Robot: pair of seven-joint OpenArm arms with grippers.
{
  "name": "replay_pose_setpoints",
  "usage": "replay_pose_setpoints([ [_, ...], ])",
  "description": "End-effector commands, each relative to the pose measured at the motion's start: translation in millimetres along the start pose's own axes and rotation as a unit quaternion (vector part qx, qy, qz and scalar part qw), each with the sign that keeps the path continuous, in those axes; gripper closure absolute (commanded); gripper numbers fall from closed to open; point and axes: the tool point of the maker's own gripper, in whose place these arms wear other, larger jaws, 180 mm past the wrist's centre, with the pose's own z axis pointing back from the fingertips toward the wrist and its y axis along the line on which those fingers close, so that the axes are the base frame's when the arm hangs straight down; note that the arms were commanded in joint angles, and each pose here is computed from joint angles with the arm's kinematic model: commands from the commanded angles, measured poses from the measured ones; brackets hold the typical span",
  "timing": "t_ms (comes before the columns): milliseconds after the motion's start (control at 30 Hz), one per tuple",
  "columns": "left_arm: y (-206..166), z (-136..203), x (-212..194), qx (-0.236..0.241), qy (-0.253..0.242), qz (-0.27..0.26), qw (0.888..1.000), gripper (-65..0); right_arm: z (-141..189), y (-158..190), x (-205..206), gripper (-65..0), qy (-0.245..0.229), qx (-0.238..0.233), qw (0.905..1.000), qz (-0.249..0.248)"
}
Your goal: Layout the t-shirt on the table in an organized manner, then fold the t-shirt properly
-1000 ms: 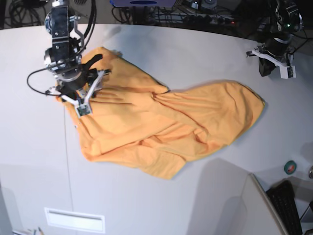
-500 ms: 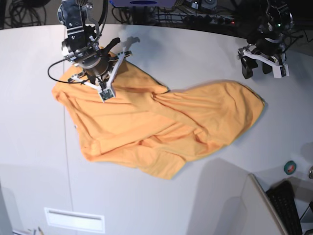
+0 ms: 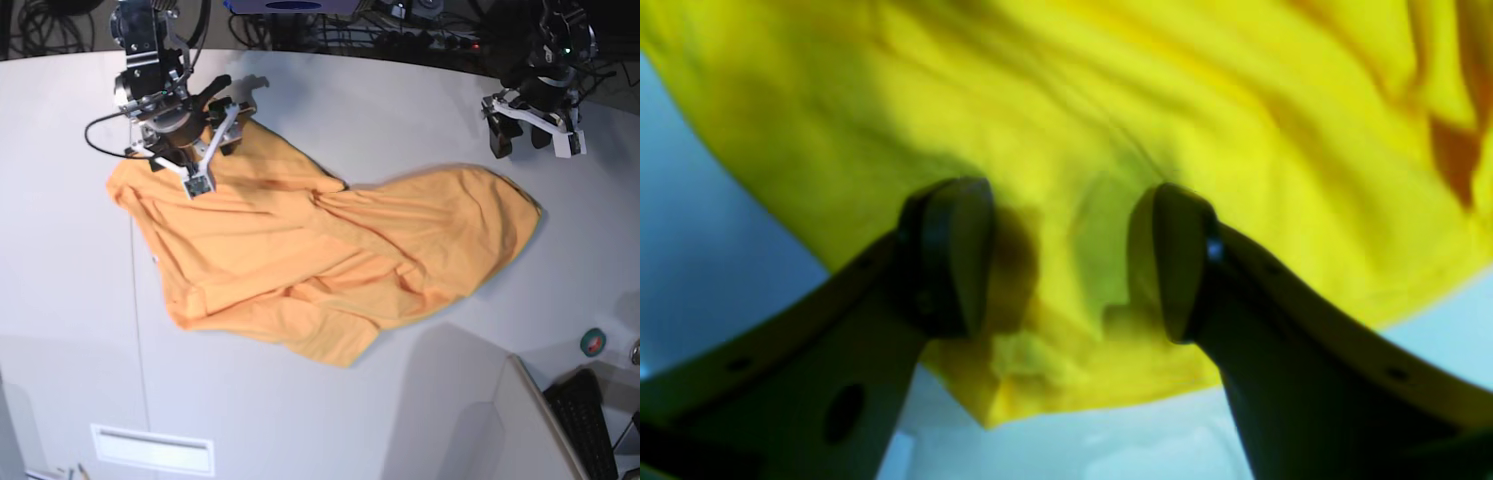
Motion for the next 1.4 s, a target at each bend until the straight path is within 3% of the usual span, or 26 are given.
replay_pose_setpoints([
  [0,1.2,1.8,11.7,-0.002,-0.019,-0.005,1.000,-44.1,-2.7,-0.3,6.6,-32.7,-0.005,0.003,1.0000,-0.003],
  [100,1.2,1.8,11.7,-0.002,-0.019,-0.005,1.000,-44.1,-6.5,8.1,8.5,-26.1,-0.017,0.024,0.9991,-0.030],
  [233,1.8,2.2,11.4,-0.002,-0.019,-0.005,1.000,-44.1,-5.1,8.3,8.5,-10.8,-0.019,0.024,0.9991,-0.030],
  [300,2.0,2.5,10.8,-0.002,-0.018,-0.005,1.000,-44.1,-3.3,7.6,11.0,-6.3,-0.023,0.023,0.9990,-0.030],
  [567,-1.8,2.0,14.5,-0.007,-0.022,-0.010,1.000,-44.1,22.4,2.8,30.2,-6.3,-0.065,0.009,0.9976,-0.024],
  [800,-7.0,-3.9,24.4,-0.011,-0.034,-0.008,0.999,-44.1,19.4,-3.6,20.5,-6.3,-0.051,0.005,0.9985,-0.016],
  [1033,-6.8,-4.3,26.9,-0.012,-0.036,-0.009,0.999,-44.1,21.0,-1.3,23.1,0.0,-0.057,0.007,0.9981,-0.019],
  [1233,-6.8,-4.6,27.4,-0.011,-0.036,-0.011,0.999,-44.1,31.3,10.2,25.9,0.0,-0.068,0.013,0.9973,-0.027],
  [1367,-9.7,-9.7,35.9,-0.014,-0.043,-0.011,0.999,-44.1,47.7,39.0,33.8,0.0,-0.087,0.043,0.9952,0.010],
])
